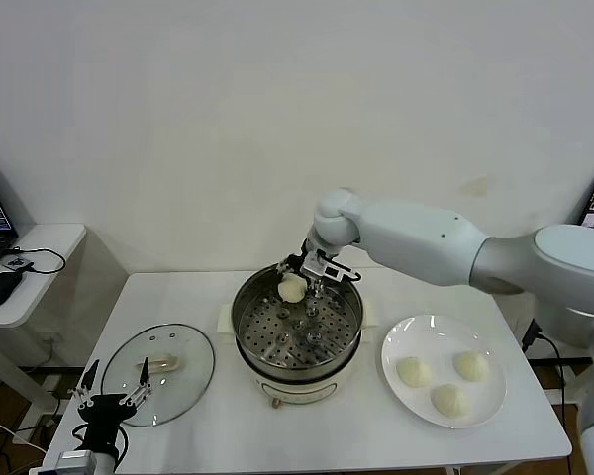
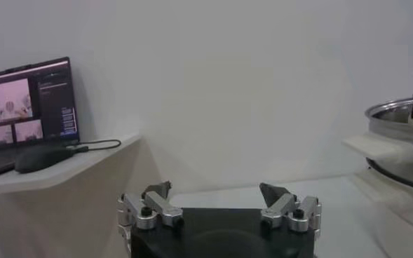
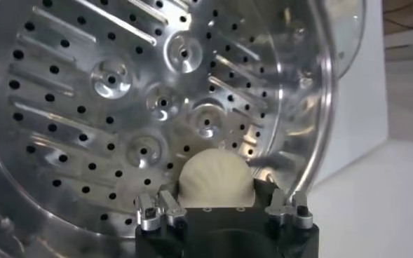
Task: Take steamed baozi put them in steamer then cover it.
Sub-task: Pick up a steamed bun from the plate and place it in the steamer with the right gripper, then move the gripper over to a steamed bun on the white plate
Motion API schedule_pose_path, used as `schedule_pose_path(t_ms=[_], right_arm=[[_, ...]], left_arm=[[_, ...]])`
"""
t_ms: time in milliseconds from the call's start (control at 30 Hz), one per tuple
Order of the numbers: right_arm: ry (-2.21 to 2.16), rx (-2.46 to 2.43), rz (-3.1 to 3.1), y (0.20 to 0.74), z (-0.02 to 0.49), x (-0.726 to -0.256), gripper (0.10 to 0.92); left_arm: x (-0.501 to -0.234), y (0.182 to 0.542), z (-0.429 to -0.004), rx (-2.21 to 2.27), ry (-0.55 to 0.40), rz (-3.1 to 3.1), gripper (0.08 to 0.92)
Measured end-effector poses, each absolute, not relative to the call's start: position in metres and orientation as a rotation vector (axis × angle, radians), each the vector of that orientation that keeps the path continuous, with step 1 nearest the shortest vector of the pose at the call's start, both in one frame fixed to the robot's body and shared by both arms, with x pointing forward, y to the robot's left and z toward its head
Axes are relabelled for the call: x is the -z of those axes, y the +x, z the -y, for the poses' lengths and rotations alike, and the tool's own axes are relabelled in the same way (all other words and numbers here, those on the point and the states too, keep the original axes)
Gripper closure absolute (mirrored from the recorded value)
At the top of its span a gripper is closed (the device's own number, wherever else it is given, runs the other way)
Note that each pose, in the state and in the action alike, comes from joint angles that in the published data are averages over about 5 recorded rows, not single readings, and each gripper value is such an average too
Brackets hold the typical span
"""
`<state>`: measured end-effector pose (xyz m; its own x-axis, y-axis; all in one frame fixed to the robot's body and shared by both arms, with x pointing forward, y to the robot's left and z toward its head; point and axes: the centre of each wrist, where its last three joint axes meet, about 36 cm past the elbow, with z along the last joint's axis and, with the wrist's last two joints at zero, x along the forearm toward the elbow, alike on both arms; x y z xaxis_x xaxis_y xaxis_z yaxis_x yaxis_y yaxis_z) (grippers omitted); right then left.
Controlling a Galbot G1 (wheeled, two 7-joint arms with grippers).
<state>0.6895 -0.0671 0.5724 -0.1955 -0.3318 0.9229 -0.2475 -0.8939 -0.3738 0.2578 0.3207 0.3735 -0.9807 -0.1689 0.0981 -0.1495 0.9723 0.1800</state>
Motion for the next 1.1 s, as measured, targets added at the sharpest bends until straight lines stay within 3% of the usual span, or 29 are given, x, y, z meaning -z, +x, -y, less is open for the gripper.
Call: schedule_pose_path(t_ms=[167, 467, 767, 1100], right_arm=[[-1.942, 2.270, -0.713, 0.691, 0.068, -0.576, 0.208], [-1.934, 2.318, -0.935, 0.681, 0.090, -0.633, 0.199], [-1.954, 2.407, -1.456, 0.638, 0.150, -0.683, 0.199], [-2.030, 2.413, -1.869, 0.588, 0.233, -0.673, 0.199]], left_arm=[[-0.373, 0.257, -0.319, 0.260, 0.241, 3.006, 0.177], [-0.376, 0.259, -0.318, 0.262, 0.229, 3.014, 0.177], [-0.383, 0.260, -0.319, 0.278, 0.211, 3.023, 0.177], [-0.390, 0.261, -0.324, 0.298, 0.208, 3.029, 0.177]])
